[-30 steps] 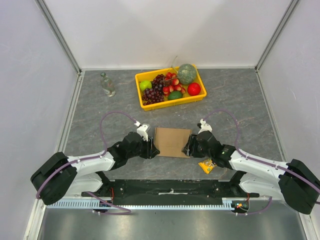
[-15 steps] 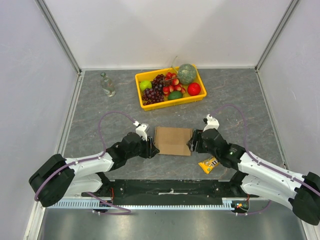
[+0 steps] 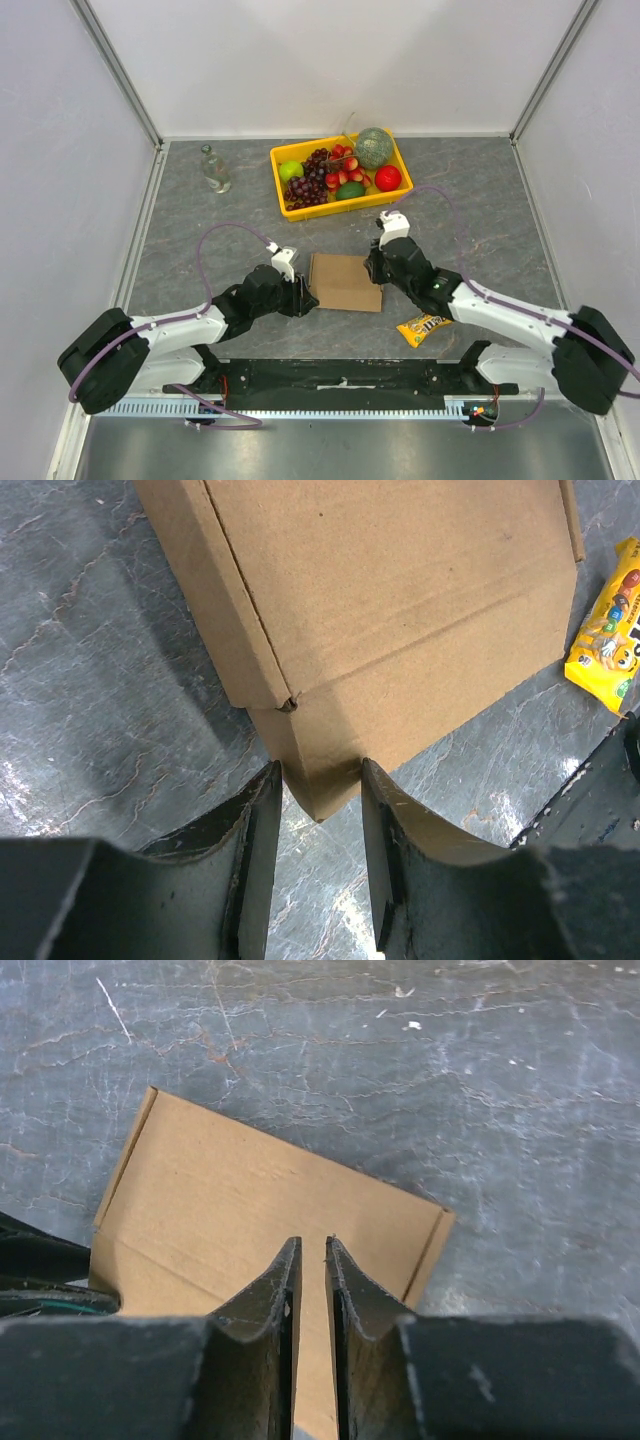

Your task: Fold the paper box

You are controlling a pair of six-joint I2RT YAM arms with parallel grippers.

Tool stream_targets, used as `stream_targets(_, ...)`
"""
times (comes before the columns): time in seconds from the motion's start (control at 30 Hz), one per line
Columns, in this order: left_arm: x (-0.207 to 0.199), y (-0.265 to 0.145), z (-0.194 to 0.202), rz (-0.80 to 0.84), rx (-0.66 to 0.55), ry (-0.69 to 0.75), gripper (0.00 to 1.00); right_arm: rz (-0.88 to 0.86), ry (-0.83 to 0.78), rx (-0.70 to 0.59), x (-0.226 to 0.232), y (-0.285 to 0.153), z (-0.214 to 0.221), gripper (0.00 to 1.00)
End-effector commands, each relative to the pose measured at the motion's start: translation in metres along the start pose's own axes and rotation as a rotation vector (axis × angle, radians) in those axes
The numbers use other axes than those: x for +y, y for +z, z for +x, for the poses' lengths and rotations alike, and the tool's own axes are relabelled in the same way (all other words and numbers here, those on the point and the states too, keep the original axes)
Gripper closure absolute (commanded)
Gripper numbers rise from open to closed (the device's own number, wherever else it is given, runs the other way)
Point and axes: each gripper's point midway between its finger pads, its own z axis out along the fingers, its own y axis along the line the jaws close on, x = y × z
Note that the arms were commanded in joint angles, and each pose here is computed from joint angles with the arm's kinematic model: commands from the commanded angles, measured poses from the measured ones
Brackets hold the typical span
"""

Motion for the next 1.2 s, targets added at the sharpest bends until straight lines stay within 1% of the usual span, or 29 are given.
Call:
stream_targets(0.0, 0.001, 0.001, -0.004, -0.004, -0.023, 0.039, 0.56, -0.08, -0.051, -0.091, 0.026, 0.021, -0.032, 0.79)
stream_targets(0.1, 0.002, 0.001, -0.004, -0.006, -0.022, 0.039, 0.56, -0.079, -0.047, -0.109, 0.027, 0.03, -0.034, 0.81)
stream_targets(0.2, 0.003, 0.001, -0.003, -0.009, -0.018, 0.042, 0.56, -0.067, -0.058, -0.097, 0.026, 0.04, -0.032, 0.82)
stream_targets(0.43, 0.005, 0.003, -0.002, -0.018, -0.018, 0.05, 0.56, -0.033, -0.062, -0.025, 0.016, 0.061, -0.011, 0.83)
stream_targets(0.73, 0.014, 0.007, 0.001, -0.051, -0.013, 0.069, 0.57, -0.013, -0.045, 0.035, 0.009, 0.073, 0.008, 0.85)
stream_targets(1.0, 0.033, 0.013, -0.001, -0.155, -0.024, 0.059, 0.57, -0.013, -0.04, 0.061, 0.007, 0.076, 0.015, 0.86)
stream_targets(1.17, 0.043, 0.019, -0.005, -0.224, -0.031, 0.045, 0.55, -0.005, -0.041, 0.073, 0.004, 0.076, 0.017, 0.86)
